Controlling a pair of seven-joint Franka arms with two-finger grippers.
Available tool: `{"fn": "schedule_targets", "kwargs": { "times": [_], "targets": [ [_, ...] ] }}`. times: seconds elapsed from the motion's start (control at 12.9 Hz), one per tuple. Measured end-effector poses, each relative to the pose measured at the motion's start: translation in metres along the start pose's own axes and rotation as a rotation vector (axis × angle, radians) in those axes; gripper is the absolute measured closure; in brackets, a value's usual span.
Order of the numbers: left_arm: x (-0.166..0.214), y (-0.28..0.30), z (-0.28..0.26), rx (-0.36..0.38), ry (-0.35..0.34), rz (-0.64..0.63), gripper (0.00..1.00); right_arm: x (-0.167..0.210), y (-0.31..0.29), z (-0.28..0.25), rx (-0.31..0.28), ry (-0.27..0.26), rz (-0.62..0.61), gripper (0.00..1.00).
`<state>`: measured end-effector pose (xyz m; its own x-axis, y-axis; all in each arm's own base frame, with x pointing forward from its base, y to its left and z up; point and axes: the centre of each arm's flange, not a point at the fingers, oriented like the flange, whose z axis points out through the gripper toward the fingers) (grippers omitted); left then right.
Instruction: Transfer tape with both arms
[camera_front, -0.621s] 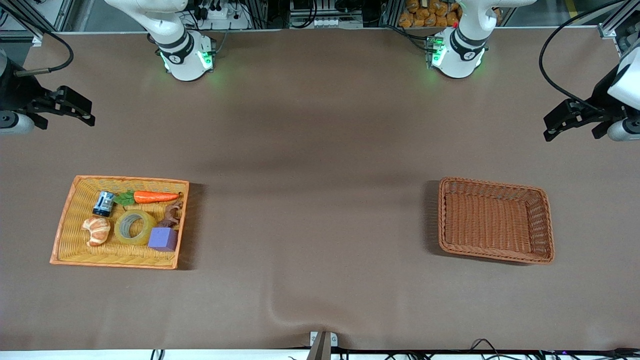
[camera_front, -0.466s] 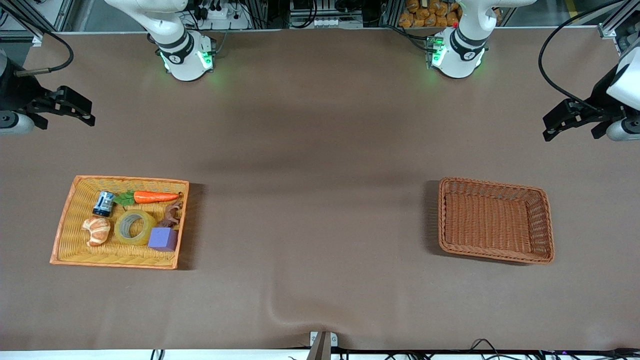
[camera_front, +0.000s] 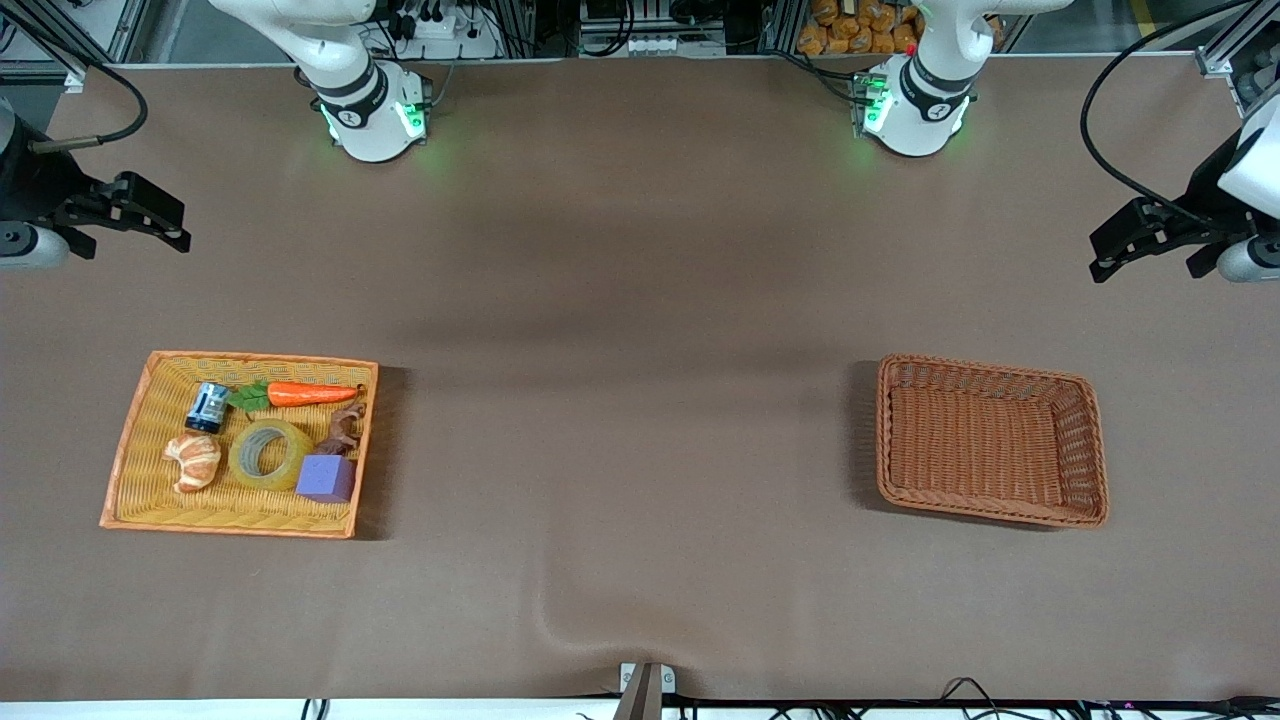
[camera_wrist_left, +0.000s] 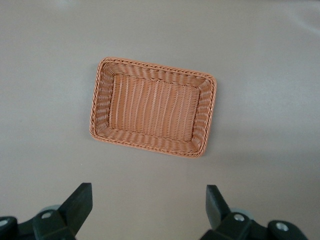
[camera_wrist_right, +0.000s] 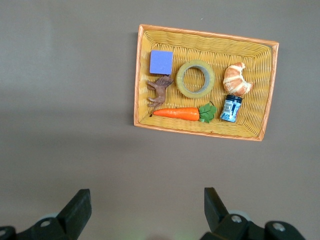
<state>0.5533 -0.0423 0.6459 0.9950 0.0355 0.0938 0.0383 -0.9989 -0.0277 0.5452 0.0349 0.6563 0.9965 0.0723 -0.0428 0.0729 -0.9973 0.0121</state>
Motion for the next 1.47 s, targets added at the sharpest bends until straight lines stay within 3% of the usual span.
{"fn": "schedule_targets", "kwargs": {
  "times": [0.7, 1.32, 1.47],
  "targets": [
    [0.0, -0.001, 0.003, 0.001, -0.011, 0.0, 0.0, 0.002, 0.021, 0.003, -0.003, -0.002, 0.037, 0.0],
    [0.002, -0.001, 0.006, 0.002, -0.015, 0.0, 0.0, 0.005, 0.032, 0.034, 0.006, -0.08, 0.052, 0.0],
    [0.002, -0.001, 0.006, 0.002, -0.016, 0.0, 0.0, 0.013, 0.031, 0.064, 0.014, -0.149, 0.048, 0.0]
  ]
}}
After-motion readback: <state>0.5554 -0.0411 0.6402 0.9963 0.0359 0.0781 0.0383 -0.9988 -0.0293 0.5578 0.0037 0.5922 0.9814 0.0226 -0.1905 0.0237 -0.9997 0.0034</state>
